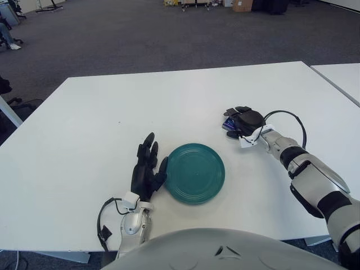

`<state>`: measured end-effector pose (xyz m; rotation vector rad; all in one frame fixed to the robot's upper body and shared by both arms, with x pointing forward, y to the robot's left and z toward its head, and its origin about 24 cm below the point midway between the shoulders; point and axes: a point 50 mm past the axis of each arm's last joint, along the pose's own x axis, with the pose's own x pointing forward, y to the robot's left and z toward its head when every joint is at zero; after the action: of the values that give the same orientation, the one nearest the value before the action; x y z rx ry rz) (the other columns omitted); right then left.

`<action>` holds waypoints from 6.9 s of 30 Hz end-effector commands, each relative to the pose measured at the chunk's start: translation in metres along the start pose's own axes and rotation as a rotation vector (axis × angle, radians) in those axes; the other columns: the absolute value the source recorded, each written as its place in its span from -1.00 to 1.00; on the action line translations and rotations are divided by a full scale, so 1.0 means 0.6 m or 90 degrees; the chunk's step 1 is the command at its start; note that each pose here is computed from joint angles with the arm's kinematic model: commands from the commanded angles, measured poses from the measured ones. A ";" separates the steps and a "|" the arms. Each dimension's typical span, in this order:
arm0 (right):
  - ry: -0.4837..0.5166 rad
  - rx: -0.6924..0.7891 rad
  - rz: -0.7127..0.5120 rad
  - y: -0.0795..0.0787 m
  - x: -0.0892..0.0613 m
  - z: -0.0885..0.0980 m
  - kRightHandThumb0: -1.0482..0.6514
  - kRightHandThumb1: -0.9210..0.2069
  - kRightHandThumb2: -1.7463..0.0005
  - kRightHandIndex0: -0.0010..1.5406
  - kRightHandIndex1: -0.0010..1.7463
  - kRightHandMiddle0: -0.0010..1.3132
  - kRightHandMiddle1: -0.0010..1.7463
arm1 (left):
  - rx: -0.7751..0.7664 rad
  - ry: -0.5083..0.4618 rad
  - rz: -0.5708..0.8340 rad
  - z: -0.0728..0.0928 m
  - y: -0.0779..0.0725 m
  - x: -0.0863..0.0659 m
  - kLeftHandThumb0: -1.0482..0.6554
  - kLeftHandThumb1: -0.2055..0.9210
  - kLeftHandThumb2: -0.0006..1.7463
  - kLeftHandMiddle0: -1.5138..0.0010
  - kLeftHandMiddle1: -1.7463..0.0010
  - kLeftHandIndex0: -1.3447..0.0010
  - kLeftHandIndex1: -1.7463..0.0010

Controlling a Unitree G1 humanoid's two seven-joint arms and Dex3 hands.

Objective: Put the gum into the plate.

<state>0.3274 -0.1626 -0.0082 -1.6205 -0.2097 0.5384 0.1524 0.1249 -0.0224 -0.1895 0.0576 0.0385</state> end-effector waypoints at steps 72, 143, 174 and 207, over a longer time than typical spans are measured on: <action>0.079 0.157 0.091 0.027 0.026 0.051 -0.22 -0.70 0.25 -0.62 0.18 -0.87 0.36 | -0.145 -0.002 0.065 -0.004 -0.024 -0.015 -0.68 1.00 -0.33 0.54 0.97 1.00 -0.03; -0.093 0.003 0.148 -0.149 0.034 -0.024 -0.98 -1.00 0.10 -0.74 -0.98 -1.00 -0.41 | -0.109 0.025 0.019 0.005 -0.034 -0.017 -0.72 1.00 -0.30 0.53 0.98 0.96 -0.07; 0.010 -0.027 0.080 -0.155 0.064 -0.027 -0.99 -1.00 0.12 -0.62 -0.96 -1.00 -0.19 | -0.097 0.031 0.016 0.004 -0.034 -0.019 -0.73 1.00 -0.26 0.52 0.99 1.00 -0.01; 0.021 -0.041 0.246 -0.009 0.022 -0.008 -0.88 -1.00 0.07 -0.68 -1.00 -1.00 -0.31 | -0.107 0.032 0.004 0.004 -0.038 -0.012 -0.72 1.00 -0.18 0.58 1.00 1.00 0.18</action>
<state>0.3605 -0.1504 0.0226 -1.7245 -0.0251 0.6849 0.1435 0.1069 -0.0084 -0.3336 0.0592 0.0385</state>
